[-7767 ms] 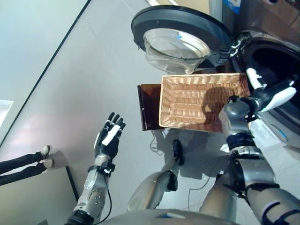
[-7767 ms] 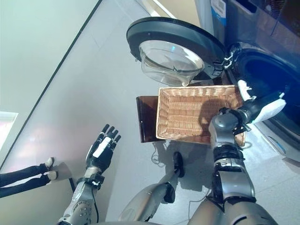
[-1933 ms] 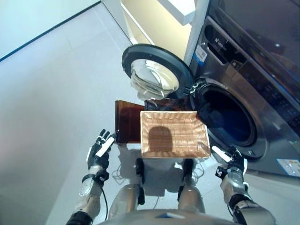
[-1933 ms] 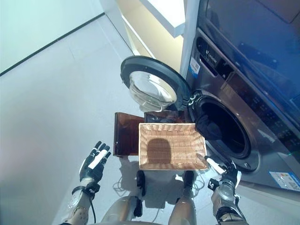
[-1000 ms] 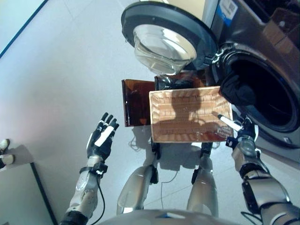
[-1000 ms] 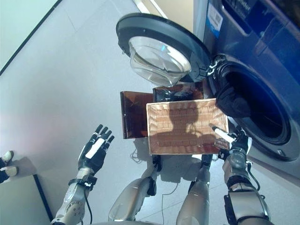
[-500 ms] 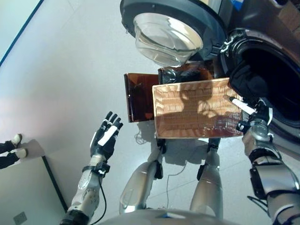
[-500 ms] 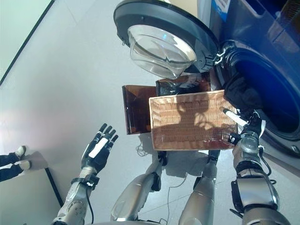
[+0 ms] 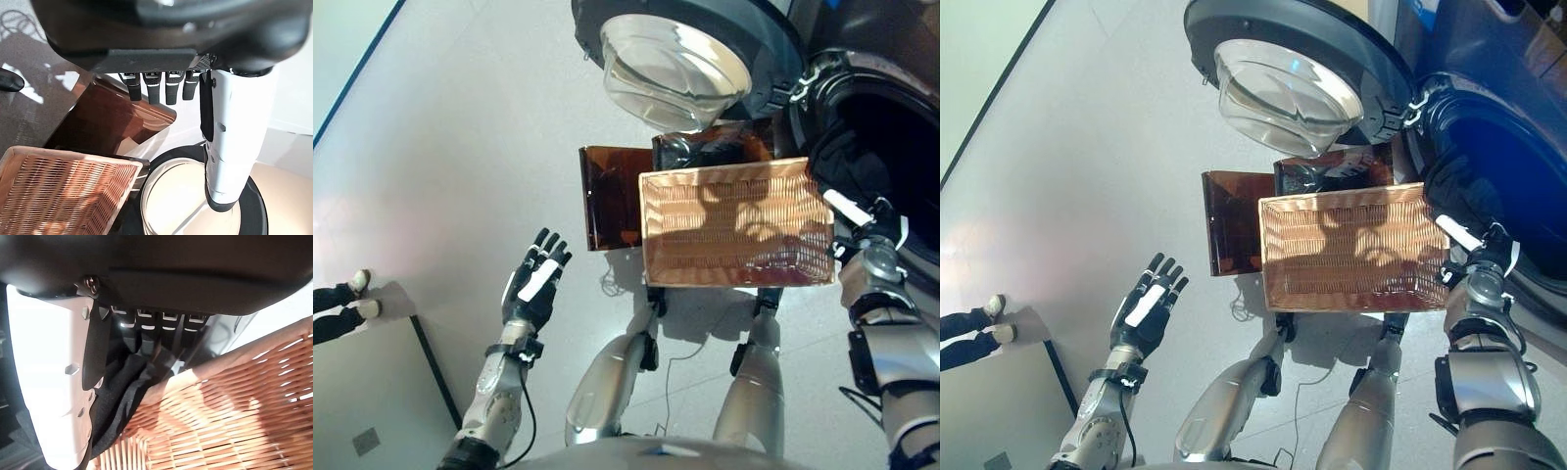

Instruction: Pick up the clothes and place them into the washing machine

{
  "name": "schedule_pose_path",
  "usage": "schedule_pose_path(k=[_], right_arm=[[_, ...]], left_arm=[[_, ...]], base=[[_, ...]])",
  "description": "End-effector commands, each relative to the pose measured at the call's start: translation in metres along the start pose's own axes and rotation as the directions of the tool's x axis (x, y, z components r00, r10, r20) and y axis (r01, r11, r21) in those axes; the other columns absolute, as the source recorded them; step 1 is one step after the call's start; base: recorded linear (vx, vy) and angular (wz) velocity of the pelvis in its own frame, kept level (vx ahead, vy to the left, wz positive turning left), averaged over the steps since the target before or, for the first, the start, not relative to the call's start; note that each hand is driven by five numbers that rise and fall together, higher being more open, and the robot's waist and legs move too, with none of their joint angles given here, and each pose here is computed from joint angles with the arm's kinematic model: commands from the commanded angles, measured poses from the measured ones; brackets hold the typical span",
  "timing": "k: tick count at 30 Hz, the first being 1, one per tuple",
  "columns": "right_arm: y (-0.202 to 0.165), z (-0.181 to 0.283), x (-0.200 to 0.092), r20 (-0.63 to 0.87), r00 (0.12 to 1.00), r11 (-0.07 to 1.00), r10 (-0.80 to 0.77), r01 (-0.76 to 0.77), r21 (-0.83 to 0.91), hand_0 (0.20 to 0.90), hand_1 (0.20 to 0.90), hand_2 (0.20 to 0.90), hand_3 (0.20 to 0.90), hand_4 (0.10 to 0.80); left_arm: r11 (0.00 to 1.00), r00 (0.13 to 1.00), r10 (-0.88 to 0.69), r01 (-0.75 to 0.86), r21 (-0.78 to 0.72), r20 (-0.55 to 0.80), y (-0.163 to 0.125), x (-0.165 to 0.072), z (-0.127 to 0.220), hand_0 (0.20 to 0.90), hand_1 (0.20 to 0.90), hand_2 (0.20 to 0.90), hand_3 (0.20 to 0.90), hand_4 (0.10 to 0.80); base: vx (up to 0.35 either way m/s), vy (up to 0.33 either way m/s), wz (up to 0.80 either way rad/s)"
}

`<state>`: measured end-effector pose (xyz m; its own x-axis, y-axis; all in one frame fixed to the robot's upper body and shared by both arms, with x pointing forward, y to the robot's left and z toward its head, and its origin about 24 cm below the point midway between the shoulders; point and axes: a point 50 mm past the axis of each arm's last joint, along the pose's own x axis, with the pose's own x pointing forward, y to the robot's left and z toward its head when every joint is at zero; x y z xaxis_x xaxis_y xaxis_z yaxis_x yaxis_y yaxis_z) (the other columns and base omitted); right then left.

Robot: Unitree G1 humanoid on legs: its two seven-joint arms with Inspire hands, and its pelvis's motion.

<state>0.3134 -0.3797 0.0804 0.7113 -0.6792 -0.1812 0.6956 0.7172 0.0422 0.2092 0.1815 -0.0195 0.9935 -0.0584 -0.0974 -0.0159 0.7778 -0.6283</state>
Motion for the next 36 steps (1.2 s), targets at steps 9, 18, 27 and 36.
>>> schedule_pose_path(k=[9, 18, 27, 36], right_arm=[[-0.006, 0.102, 0.008, 0.297, 0.955, 0.997, 0.003, -0.027, 0.078, 0.200, 0.200, 0.200, 0.200, 0.300], [-0.006, 0.103, 0.008, 0.301, 0.954, 0.987, -0.001, -0.047, 0.152, 0.200, 0.200, 0.200, 0.200, 0.300], [-0.010, 0.112, 0.008, 0.319, 0.948, 0.988, -0.016, -0.033, 0.148, 0.200, 0.200, 0.200, 0.200, 0.300], [-0.015, 0.117, 0.008, 0.317, 0.948, 0.973, -0.044, -0.032, 0.230, 0.200, 0.200, 0.200, 0.200, 0.300]], left_arm=[[0.997, 0.996, -0.080, 0.079, 0.018, 0.035, -0.006, -0.003, 0.014, 0.900, 0.900, 0.900, 0.900, 0.800], [0.997, 0.997, -0.077, 0.076, 0.016, 0.023, -0.004, -0.006, 0.013, 0.900, 0.900, 0.900, 0.900, 0.800], [0.997, 0.997, -0.071, 0.071, 0.021, 0.015, -0.001, -0.007, 0.012, 0.900, 0.900, 0.900, 0.900, 0.800], [0.997, 0.998, -0.068, 0.068, 0.023, 0.010, 0.000, -0.007, 0.012, 0.900, 0.900, 0.900, 0.900, 0.800]], base=[[0.004, 0.000, -0.02], [0.000, 0.000, 0.00], [0.000, 0.000, 0.00], [0.000, 0.000, 0.00]])
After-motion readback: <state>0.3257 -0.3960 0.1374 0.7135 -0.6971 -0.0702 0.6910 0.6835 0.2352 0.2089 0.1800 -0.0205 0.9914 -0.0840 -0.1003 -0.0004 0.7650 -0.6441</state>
